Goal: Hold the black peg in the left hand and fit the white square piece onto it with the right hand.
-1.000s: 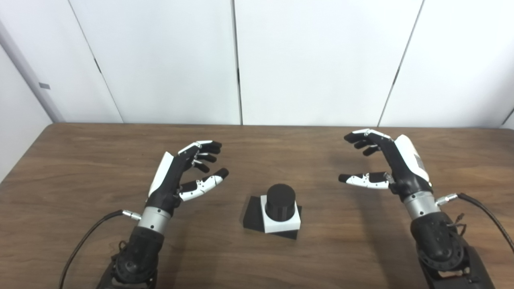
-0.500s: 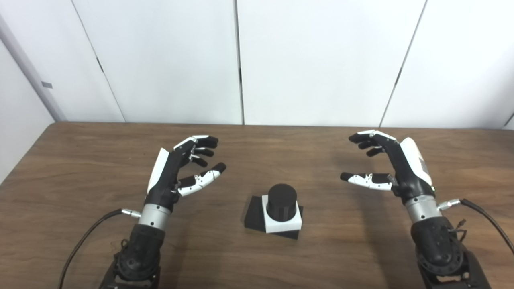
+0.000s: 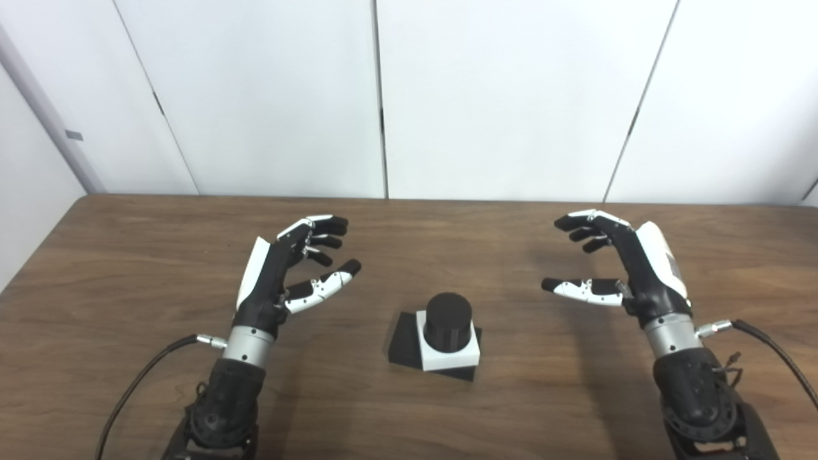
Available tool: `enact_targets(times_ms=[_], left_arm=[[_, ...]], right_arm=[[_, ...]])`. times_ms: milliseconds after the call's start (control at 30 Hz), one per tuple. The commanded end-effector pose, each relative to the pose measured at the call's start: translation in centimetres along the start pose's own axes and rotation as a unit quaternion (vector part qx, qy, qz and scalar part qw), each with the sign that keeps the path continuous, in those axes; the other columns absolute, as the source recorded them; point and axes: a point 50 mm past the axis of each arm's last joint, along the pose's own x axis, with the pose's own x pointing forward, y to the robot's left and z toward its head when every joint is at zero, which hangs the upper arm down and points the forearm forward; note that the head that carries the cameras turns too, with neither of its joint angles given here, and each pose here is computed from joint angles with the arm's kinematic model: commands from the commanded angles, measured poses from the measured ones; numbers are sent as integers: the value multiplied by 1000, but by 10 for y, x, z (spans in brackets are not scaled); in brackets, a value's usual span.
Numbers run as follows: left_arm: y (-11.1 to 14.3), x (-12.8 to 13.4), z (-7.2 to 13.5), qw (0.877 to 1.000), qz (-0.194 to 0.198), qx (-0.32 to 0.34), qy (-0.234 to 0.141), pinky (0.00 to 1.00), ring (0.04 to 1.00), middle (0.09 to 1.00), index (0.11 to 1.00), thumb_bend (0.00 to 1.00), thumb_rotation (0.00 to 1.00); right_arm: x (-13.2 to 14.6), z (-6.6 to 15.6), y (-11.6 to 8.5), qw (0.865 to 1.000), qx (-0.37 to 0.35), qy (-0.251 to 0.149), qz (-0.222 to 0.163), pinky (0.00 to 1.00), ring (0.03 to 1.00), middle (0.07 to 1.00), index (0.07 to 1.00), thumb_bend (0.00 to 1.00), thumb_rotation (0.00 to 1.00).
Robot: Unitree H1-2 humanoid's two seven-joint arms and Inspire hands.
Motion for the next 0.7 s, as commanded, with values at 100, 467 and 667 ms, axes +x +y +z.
enact_targets(times_ms=[100,467,667], left_arm=[[6,10,12,999,11,0,-38,554,694,730,718,625,210],[8,8,8,999,8,0,-35,555,689,733,714,630,229],[7,8,7,999,8,1,-32,551,685,728,712,638,229]], right_arm=[[7,16,-8,999,-1,-31,-22,594,670,692,665,603,142],[7,17,-5,999,-3,-26,-19,593,670,690,665,595,136],[7,17,-4,1000,-2,-25,-18,591,668,692,670,598,138]])
